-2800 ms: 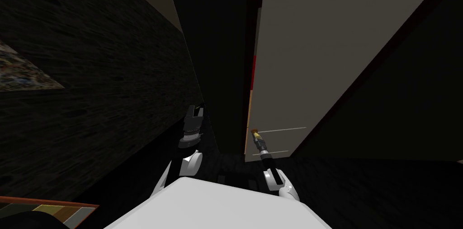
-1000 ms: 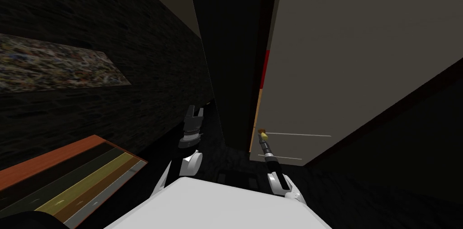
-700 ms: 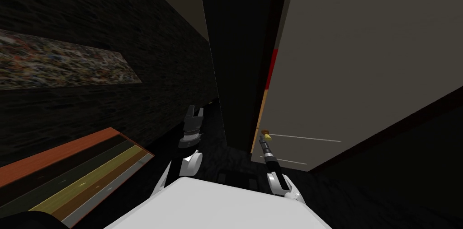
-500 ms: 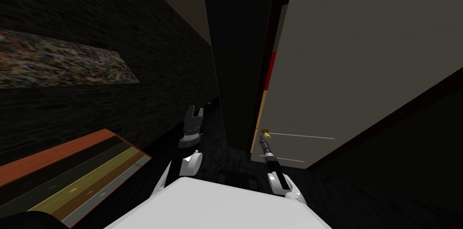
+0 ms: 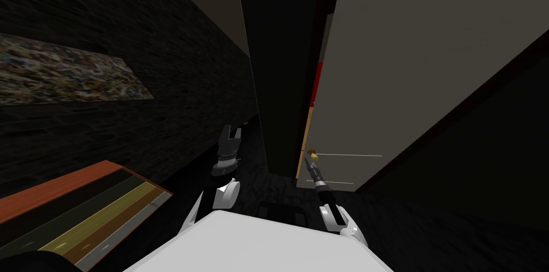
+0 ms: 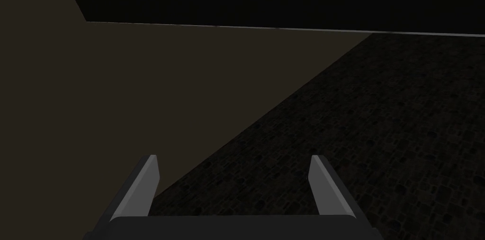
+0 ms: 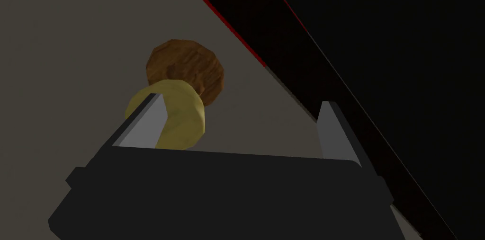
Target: Pull the door open
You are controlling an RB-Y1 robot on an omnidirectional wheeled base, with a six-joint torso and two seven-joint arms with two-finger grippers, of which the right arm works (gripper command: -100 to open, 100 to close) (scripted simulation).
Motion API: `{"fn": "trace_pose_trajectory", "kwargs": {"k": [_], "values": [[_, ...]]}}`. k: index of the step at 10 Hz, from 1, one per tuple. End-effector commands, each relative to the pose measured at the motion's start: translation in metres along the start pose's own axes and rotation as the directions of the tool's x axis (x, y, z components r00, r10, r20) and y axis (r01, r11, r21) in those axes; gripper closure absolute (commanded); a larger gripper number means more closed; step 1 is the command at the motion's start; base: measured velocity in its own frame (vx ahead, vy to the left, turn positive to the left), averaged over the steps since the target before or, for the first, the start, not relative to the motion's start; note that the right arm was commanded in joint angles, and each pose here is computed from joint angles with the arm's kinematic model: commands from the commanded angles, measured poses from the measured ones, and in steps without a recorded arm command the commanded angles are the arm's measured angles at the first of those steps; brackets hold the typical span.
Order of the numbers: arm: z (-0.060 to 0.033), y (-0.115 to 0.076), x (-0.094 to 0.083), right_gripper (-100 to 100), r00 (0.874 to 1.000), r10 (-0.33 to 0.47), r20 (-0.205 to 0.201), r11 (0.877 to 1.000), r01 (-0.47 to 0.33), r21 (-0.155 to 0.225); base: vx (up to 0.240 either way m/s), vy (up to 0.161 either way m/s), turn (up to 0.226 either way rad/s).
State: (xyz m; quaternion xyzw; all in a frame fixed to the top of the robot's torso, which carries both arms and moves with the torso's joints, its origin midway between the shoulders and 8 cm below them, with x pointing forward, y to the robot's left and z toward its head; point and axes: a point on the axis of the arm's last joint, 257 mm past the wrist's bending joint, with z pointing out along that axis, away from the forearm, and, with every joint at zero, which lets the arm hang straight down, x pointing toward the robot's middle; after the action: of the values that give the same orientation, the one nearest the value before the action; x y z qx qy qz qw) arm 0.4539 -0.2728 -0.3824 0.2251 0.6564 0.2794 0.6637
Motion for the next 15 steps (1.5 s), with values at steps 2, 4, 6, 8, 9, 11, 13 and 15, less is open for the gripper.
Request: {"fn": "trace_pose_trajectory", "kwargs": {"k": [2, 4, 6, 8, 9, 11, 13, 15], "values": [[-0.0001, 0.002, 0.0, -100, 0.994, -0.106, -0.009, 0.994, 0.106, -0.017, -0.034, 0.022, -0.069], [-0.0005, 0.003, 0.0, -100, 0.986, -0.168, -0.014, 0.986, 0.167, -0.028, -0.038, 0.017, -0.1], [-0.0019, 0.006, 0.002, -100, 0.962, -0.271, -0.024, 0.961, 0.27, -0.051, -0.037, 0.002, -0.112], [-0.0028, 0.007, 0.003, -100, 0.94, -0.34, -0.027, 0.939, 0.338, -0.064, -0.028, -0.003, -0.079], [-0.0028, 0.007, 0.003, -100, 0.938, -0.346, -0.027, 0.937, 0.344, -0.064, -0.02, -0.003, -0.042], [-0.0052, 0.009, 0.007, -100, 0.897, -0.441, -0.033, 0.895, 0.437, -0.088, -0.022, -0.016, -0.112], [-0.0065, 0.01, 0.01, -100, 0.867, -0.497, -0.034, 0.865, 0.492, -0.101, -0.018, -0.017, -0.087], [-0.0094, 0.011, 0.014, -100, 0.822, -0.569, -0.036, 0.818, 0.561, -0.122, -0.016, -0.034, -0.128]]}}
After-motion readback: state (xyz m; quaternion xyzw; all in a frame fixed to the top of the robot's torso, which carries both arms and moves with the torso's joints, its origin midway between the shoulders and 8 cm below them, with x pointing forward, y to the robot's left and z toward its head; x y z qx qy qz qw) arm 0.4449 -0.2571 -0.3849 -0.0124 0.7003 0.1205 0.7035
